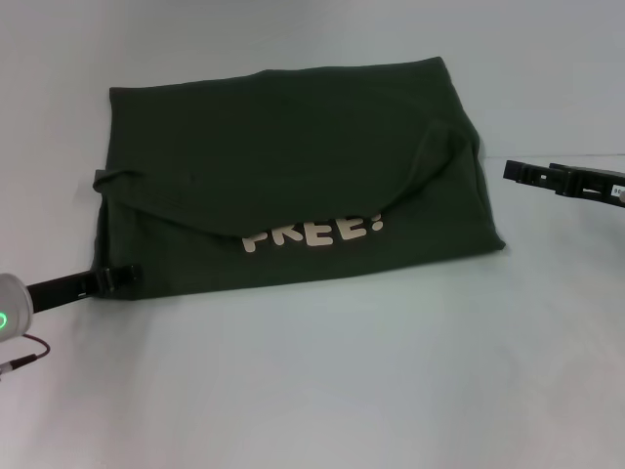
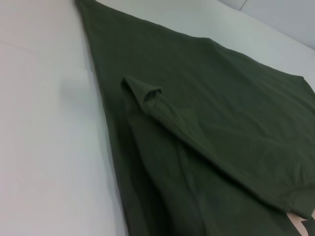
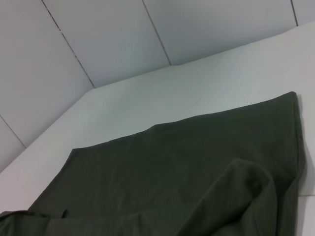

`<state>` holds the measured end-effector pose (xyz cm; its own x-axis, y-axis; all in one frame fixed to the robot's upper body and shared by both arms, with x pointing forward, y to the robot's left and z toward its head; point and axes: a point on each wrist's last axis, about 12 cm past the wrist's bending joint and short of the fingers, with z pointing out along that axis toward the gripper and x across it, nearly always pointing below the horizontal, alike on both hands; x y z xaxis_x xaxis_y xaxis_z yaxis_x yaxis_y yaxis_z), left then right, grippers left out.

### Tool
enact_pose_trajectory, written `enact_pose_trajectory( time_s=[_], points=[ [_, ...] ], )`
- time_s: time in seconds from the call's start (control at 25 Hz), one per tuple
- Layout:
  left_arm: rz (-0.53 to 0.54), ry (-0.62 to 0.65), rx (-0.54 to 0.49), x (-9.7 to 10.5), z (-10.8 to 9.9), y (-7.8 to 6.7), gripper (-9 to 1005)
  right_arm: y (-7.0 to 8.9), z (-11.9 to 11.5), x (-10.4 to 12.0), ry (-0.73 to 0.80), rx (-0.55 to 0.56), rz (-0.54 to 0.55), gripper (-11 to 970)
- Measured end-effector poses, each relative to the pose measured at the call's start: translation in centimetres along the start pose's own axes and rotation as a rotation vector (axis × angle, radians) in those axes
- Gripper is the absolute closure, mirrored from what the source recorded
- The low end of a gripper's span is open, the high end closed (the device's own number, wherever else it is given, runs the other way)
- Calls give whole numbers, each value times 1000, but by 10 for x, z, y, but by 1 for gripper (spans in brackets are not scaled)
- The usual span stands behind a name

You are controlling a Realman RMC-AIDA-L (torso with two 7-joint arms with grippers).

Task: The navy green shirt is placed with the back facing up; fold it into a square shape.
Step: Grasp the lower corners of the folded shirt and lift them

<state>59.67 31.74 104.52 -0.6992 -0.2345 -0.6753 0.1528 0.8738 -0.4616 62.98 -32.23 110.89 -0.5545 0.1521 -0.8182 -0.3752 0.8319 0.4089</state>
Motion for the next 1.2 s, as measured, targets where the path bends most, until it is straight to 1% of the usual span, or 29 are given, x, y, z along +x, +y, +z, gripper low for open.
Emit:
enact_pose_trajectory(
  time_s=[0.36,0.6,0.8,0.92,1.04,1.2],
  points=[
    [14,5,-16,-1,2,0,659,-1,-1,1,1,2,0,22],
    [13,5,-23,-1,2,1,722,-2,-1,1,0,15,1,22],
    [11,4,-21,-1,2,0,928,1,4,-2,37,11,1,22],
    [7,3,-14,-1,2,0,944,7,10,-17,126,11,2,22],
    [5,4,-10,0,2,-1,954,11,16,-33,235,38,10,22],
    [6,6,-1,0,2,-2,954,18,24,-45,323,76,-4,23]
  ],
)
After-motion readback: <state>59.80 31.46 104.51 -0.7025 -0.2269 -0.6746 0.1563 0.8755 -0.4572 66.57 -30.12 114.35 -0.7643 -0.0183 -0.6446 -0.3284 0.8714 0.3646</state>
